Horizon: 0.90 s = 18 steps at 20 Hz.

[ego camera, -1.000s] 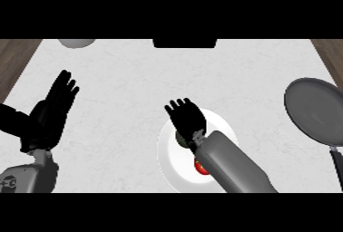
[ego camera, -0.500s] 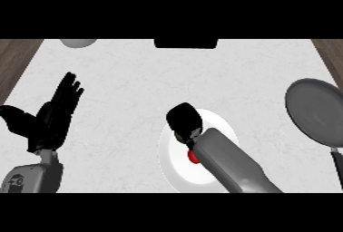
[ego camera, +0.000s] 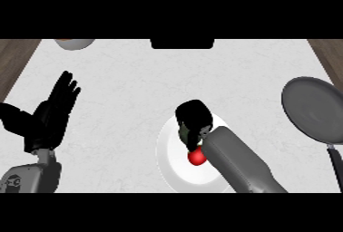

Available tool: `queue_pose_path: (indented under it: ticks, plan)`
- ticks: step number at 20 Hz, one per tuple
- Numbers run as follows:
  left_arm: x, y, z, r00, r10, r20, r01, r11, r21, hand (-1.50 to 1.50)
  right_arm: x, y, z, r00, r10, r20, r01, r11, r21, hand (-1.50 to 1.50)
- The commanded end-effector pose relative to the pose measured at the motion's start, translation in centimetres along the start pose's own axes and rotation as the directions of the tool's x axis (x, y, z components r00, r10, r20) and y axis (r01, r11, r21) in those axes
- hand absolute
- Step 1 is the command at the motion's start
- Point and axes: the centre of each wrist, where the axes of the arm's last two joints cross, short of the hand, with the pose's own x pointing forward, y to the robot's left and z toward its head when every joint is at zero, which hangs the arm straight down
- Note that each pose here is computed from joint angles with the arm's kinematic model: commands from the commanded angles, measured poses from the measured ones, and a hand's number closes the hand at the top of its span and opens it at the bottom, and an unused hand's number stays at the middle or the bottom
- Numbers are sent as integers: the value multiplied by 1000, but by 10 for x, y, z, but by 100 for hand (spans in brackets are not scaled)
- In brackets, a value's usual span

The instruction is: Pick the squash from the plate and place it in the pan

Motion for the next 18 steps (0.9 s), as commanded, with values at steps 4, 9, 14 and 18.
queue_pose_path:
  ticks: [4,9,14,18]
  plan:
    - [-5,12,12,1000,-9,-8,9,999,31,0,-74,7,22,869,-287,-404,247,957,-149,150]
    - [-1,14,1,1000,2,0,-2,999,36,0,-61,-42,50,884,-194,-425,10,917,-399,150]
    - [-9,4,0,1000,5,-11,-5,1000,29,0,-39,-93,90,888,-164,-430,-138,796,-589,150]
    - [12,14,9,1000,-4,-3,4,1000,-4,0,-40,-112,138,865,-163,-474,-185,776,-603,150]
